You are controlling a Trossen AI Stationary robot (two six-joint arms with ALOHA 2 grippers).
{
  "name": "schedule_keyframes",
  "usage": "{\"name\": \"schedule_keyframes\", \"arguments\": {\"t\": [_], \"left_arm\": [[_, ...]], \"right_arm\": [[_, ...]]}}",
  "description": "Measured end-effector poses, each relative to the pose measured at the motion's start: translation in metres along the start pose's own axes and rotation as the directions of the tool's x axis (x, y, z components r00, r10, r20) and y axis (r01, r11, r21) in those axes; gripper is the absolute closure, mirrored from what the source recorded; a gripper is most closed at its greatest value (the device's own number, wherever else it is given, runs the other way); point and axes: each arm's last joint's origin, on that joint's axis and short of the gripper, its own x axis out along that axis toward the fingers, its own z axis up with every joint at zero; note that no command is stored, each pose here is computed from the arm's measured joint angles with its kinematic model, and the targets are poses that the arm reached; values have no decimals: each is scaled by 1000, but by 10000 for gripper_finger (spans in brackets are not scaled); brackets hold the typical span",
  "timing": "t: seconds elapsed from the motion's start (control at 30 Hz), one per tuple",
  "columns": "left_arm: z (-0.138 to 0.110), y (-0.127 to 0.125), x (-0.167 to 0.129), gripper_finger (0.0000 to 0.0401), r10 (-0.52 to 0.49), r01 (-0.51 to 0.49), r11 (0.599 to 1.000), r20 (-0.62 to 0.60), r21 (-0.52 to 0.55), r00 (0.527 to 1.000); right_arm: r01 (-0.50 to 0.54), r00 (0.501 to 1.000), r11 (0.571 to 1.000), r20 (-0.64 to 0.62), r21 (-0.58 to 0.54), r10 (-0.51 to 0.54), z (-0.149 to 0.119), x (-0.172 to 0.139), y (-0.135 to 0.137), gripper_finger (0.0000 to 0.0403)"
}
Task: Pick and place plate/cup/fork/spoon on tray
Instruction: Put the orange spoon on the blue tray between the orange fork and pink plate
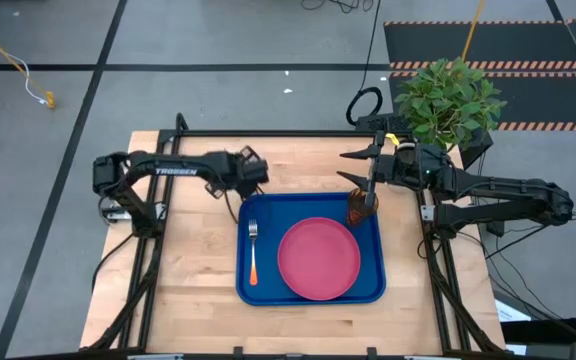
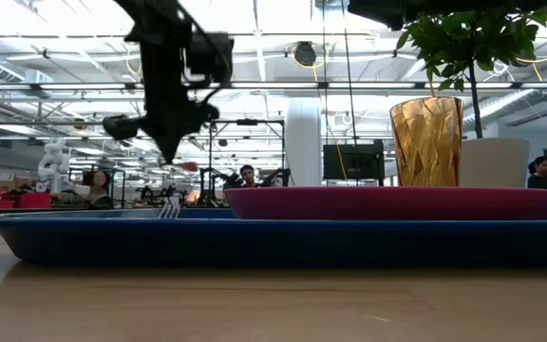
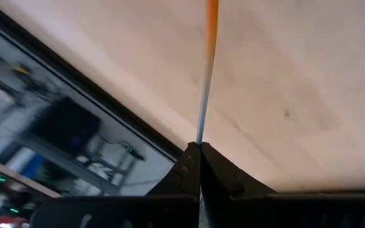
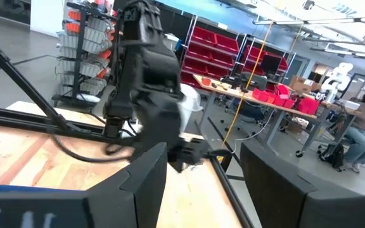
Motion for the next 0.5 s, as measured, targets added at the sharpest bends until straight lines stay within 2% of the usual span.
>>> {"name": "schedule_keyframes", "arguments": {"t": [0.17, 0.3, 0.4, 0.5], "left_arm": [[38, -19, -33, 401, 92, -98, 993, 85, 67, 992], [68, -36, -60, 401, 200, -216, 973, 174, 84, 964], [86, -47, -78, 401, 305, -325, 944, 228, 53, 925], [99, -57, -92, 401, 360, -377, 926, 285, 5, 888]], "right_arm": [[-3, 1000, 1000, -14, 7, 3, -1, 0, 0, 211], [34, 999, 999, -29, 28, -33, -2, 0, -1, 211], [68, 997, 997, -31, 30, -67, -1, -2, -2, 211], [71, 997, 997, -25, 42, -70, 0, -3, -2, 211]]}}
